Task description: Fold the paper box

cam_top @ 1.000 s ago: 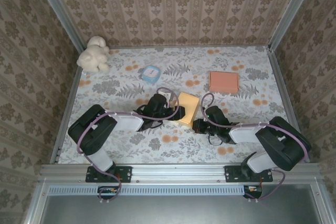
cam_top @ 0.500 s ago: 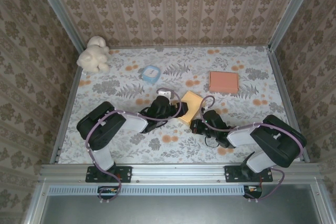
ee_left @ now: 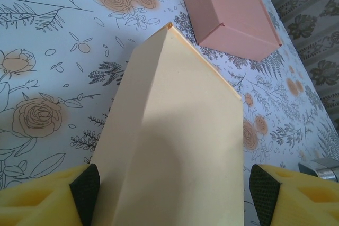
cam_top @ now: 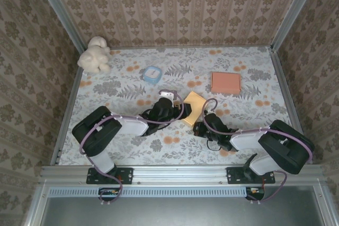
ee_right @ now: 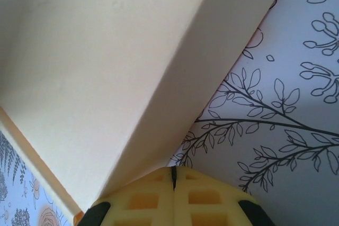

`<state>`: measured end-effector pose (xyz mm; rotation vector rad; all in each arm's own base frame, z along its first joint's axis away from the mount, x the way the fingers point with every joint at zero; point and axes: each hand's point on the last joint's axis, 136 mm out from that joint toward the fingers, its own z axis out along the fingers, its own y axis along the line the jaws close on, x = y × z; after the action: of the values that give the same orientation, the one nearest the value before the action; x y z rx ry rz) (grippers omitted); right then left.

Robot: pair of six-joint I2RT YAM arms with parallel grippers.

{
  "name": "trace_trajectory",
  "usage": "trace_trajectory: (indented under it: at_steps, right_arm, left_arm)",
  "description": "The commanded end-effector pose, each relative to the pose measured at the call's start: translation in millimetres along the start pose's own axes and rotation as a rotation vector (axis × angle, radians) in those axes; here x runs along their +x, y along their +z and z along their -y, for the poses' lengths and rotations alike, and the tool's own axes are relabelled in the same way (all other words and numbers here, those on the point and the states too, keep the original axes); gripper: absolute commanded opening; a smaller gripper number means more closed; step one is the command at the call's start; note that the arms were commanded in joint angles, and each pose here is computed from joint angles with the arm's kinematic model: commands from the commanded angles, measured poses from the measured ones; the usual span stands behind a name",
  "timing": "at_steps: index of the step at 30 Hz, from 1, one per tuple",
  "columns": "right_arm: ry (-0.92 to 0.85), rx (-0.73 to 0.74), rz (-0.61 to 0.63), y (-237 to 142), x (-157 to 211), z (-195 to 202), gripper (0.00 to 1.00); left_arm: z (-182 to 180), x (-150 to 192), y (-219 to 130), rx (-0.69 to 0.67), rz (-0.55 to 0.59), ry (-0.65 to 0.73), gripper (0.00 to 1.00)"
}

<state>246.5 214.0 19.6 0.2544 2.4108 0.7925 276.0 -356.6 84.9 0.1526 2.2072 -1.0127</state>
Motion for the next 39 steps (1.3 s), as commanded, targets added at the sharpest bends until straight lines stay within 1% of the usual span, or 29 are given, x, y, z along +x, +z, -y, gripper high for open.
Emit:
trace_trajectory:
  at_steps: [1, 6, 10, 13, 18, 21, 23, 25, 30, 34, 39]
  right_arm:
    - [-0.003, -0.100, 0.111, -10.3, -29.8, -34.5, 0.00]
    - [-0.049, -0.014, 0.131, -21.0, -31.1, -16.9, 0.00]
    - [-0.124, 0.113, 0.134, -33.0, -33.8, 4.1, 0.02]
    - [-0.149, 0.166, 0.144, -44.7, -41.1, 16.0, 0.02]
    - [-0.122, 0.170, 0.169, -63.7, -66.5, 30.1, 0.01]
    - [-0.129, 0.144, 0.149, -66.2, -84.2, 29.4, 0.00]
    - [-0.147, 0.115, 0.095, -58.8, -90.3, 24.1, 0.00]
    - [-0.130, 0.084, 0.056, -48.5, -96.4, 22.4, 0.00]
    - [-0.062, 0.034, 0.023, -21.0, -114.4, 27.3, 0.00]
    - [-0.038, 0.027, -0.030, 4.4, -118.7, 34.7, 0.00]
    - [-0.011, 0.024, -0.049, 24.5, -124.2, 45.7, 0.00]
  left_arm:
    - [22.0, 38.7, 0.5, 0.138, -0.160, -0.042, 0.77]
    - [3.3, 26.1, -0.7, 0.112, -0.132, -0.074, 0.77]
    - [-7.4, 15.3, -4.6, 0.086, -0.111, -0.071, 0.79]
    - [-14.9, 8.0, -7.0, 0.066, -0.099, -0.062, 0.79]
    - [-27.7, -6.8, -6.3, 0.034, -0.081, -0.039, 0.80]
    - [-28.1, -20.2, 0.5, 0.031, -0.078, 0.009, 0.80]
    - [-24.0, -29.5, 7.0, 0.036, -0.070, 0.043, 0.80]
    - [-22.0, -35.3, 14.2, 0.036, -0.074, 0.060, 0.80]
    - [-30.9, -46.4, 35.2, 0.004, -0.087, 0.061, 0.80]
    - [-32.4, -48.8, 52.0, 0.016, -0.106, 0.055, 0.80]
    - [-29.0, -50.0, 63.9, 0.036, -0.119, 0.053, 0.80]
